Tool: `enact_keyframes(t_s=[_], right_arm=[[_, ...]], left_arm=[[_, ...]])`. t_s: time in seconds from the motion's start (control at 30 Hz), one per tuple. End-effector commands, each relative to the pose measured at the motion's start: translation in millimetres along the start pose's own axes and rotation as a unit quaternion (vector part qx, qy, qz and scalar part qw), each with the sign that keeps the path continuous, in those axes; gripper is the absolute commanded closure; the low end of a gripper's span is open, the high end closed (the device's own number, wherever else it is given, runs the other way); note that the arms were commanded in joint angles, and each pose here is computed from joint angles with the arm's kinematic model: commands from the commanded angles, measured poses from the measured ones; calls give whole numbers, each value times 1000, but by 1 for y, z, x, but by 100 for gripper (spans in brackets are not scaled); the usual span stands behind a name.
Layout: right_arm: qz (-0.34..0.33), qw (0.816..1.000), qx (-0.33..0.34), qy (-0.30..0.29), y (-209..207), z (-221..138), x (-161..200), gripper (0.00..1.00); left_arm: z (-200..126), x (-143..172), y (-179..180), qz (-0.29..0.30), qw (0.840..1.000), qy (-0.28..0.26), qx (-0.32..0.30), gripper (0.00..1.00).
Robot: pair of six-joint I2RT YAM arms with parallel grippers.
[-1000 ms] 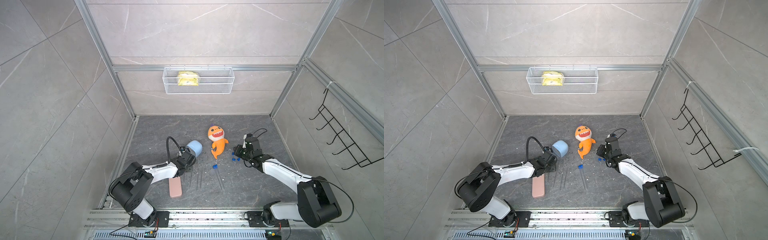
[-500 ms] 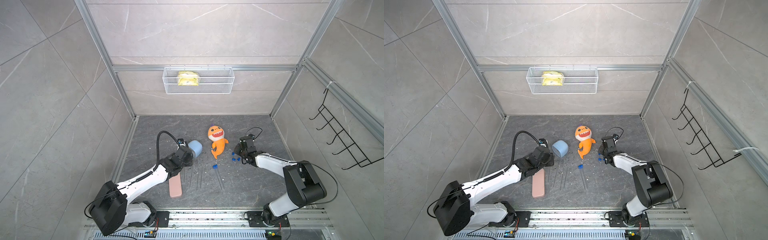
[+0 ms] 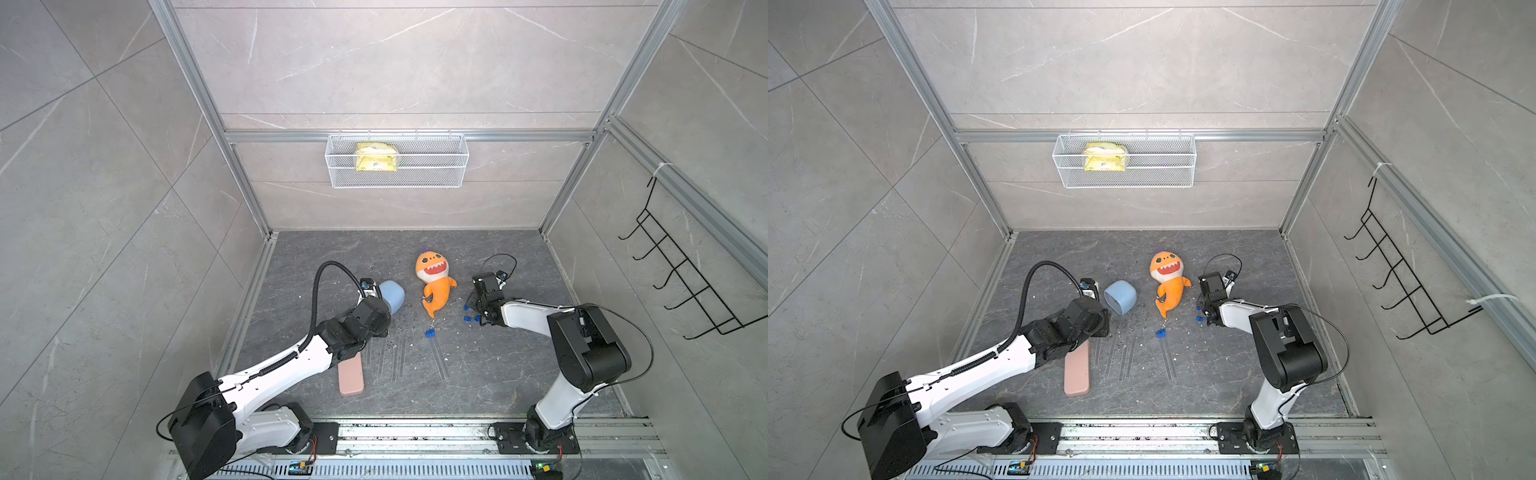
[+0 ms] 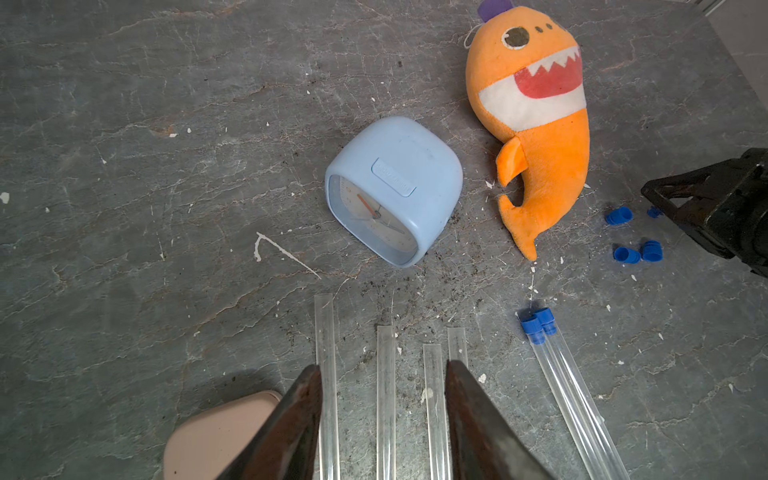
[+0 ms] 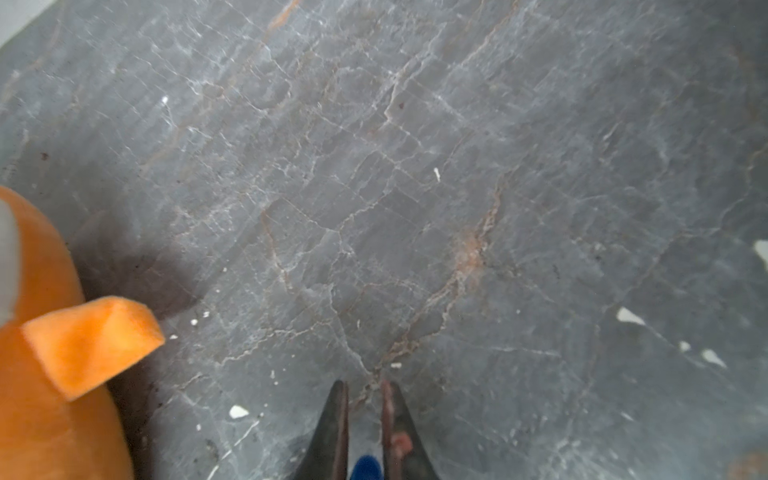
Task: Remove stoppers from test tubes
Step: Place the stopper at the center of the board, then pick up the test tube at the center of the board.
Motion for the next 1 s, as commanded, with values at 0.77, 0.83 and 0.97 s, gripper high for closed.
enact_keyframes(t_s=[0.77,0.83,0.97], right_arm=[[-19,997,-59,-52,20,-83,-58,54],[-18,995,-74,-59,18,-102,-63,54],[-13,993,-106,-51,10,-132,-58,54]], left_arm=[[-21,-19,-8,7,999,-34,-9,50],[-18,-20,-13,8,999,-28,-14,51],[-2,-14,-40,10,1000,-11,-13,52]])
Point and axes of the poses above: each gripper's point midway between its finger pads, its own z axis out along the fingers, its own y axis along the line the jaws close on, x = y × z, the point moved 5 cm from there along -z, back along the fingers, and after that the axes turned 1 degree about z, right-handed, at the moved point
